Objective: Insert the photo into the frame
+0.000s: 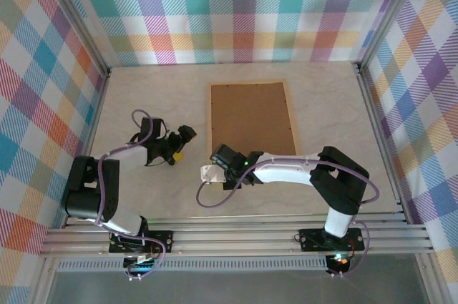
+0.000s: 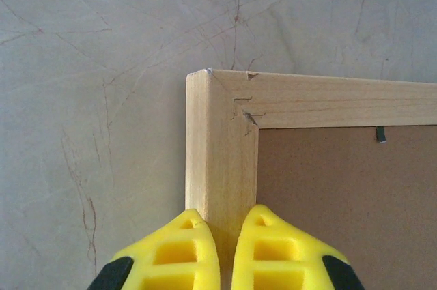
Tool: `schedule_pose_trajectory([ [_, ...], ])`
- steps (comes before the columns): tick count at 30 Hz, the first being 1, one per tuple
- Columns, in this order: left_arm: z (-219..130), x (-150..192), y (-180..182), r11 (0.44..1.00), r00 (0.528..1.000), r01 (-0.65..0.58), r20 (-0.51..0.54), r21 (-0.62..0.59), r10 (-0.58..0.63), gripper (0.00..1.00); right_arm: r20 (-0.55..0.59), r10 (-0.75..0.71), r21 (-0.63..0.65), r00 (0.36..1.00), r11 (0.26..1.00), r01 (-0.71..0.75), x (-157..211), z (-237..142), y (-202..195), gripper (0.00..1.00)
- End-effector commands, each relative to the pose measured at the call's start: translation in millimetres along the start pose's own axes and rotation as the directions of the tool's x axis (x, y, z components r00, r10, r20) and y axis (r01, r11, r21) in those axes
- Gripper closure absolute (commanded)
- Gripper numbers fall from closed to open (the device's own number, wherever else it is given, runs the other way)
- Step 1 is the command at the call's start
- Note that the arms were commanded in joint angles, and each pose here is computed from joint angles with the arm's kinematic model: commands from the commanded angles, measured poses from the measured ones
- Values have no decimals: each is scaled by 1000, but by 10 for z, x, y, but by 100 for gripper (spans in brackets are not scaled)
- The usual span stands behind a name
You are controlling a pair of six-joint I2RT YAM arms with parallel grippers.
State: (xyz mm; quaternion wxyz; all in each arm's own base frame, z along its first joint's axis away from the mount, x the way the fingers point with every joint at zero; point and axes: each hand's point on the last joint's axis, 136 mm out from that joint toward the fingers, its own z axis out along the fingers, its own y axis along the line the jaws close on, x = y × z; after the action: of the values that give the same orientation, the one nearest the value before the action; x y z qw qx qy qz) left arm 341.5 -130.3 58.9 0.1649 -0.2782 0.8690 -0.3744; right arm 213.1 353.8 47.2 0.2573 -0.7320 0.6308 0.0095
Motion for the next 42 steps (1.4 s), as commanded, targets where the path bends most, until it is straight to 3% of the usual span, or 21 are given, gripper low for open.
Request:
schedule_pose_trajectory([
  [1, -22, 52, -185, 998, 1000, -3, -7, 71, 3, 0, 104, 42, 38, 994, 998, -46, -276, -300, -237, 100],
  [24, 359, 377, -456, 986, 996, -9, -81, 167, 23, 2, 165, 88, 65, 982, 993, -100, -361, -473, -383, 100],
  [42, 571, 586, -754, 951, 991, -19, -123, 308, 60, 14, 202, 103, 79, 974, 989, -121, -430, -551, -467, 100],
])
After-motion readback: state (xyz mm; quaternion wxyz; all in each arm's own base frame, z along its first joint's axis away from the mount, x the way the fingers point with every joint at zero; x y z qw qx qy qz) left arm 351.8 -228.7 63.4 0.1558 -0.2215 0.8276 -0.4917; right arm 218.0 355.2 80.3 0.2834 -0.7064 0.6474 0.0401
